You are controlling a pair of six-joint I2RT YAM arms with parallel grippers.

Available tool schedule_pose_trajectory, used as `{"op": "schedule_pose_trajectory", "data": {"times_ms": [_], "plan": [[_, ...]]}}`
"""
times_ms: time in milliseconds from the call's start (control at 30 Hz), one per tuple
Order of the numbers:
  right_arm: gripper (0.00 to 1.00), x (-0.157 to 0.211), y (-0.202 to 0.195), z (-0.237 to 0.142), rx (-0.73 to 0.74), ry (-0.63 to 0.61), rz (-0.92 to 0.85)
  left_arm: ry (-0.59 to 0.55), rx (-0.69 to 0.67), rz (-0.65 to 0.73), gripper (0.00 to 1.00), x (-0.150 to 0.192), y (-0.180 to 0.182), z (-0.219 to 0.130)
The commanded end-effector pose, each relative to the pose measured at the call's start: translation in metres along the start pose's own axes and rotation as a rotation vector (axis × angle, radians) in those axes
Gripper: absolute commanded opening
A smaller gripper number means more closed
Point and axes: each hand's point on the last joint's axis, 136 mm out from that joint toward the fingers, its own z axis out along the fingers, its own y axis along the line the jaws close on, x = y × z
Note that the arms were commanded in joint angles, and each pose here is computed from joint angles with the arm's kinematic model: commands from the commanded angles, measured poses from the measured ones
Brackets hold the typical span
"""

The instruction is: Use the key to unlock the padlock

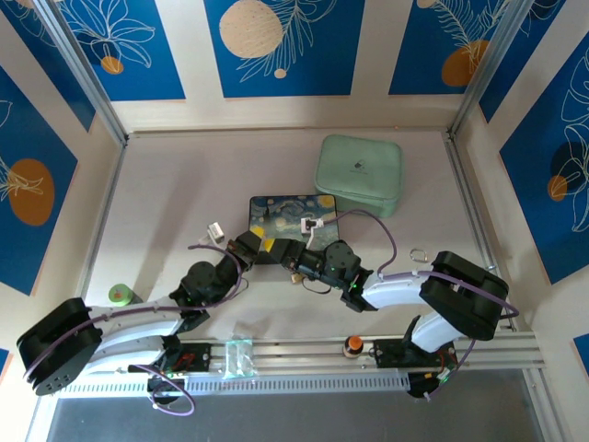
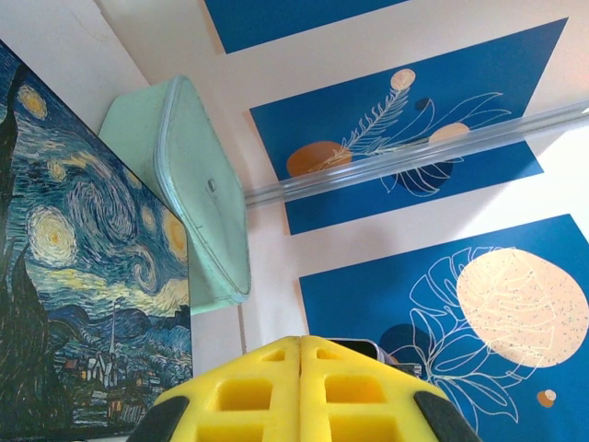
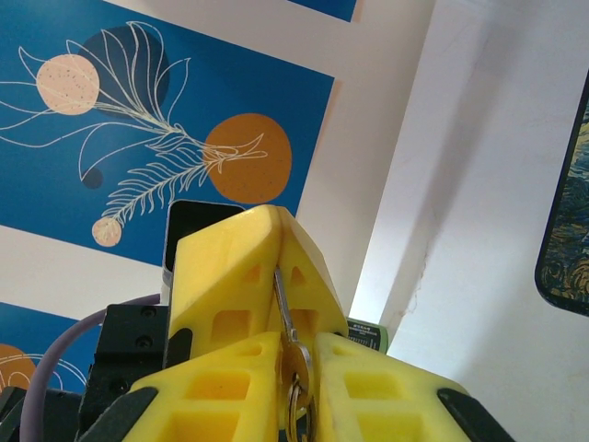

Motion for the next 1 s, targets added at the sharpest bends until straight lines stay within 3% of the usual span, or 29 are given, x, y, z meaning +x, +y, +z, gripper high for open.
{"op": "schedule_pose_trajectory", "data": {"times_ms": [0, 133, 333, 433, 467, 567, 633, 767, 900, 967], "plan": [[0.16, -0.013, 0.014, 0.0, -0.042, -0.058, -0.02, -0.022, 0.033, -0.019, 0.0, -0.003, -0.006, -0.003], [0.15, -0.015, 0.013, 0.001, -0.043, -0.059, -0.023, -0.004, 0.027, -0.018, 0.0, 0.0, -0.006, -0.001], [0.01, -0.013, 0.009, -0.002, -0.031, -0.062, -0.028, -0.025, 0.001, -0.027, 0.0, -0.003, 0.004, -0.006], [0.0, -0.01, 0.008, -0.003, -0.02, -0.052, -0.033, -0.034, 0.0, -0.025, 0.0, -0.005, 0.005, -0.007], [0.0, -0.009, 0.007, -0.003, -0.013, -0.045, -0.032, -0.039, 0.0, -0.023, 0.04, -0.007, 0.005, -0.008], [0.0, -0.003, -0.003, -0.005, 0.04, -0.01, -0.038, -0.057, -0.011, -0.003, 0.41, -0.011, 0.009, -0.013], [0.0, 0.002, -0.016, -0.009, 0.119, 0.043, -0.036, -0.061, -0.04, 0.034, 0.56, -0.013, 0.014, -0.017], [0.0, 0.008, -0.035, -0.024, 0.225, 0.137, -0.044, -0.008, -0.185, 0.171, 0.63, -0.012, 0.027, -0.024], [0.0, 0.014, -0.062, -0.046, 0.377, 0.294, -0.007, 0.175, -0.276, 0.425, 0.65, 0.005, 0.019, -0.024], [0.0, 0.016, -0.073, -0.06, 0.453, 0.339, -0.018, 0.274, -0.283, 0.474, 0.63, 0.02, 0.019, -0.021]]}}
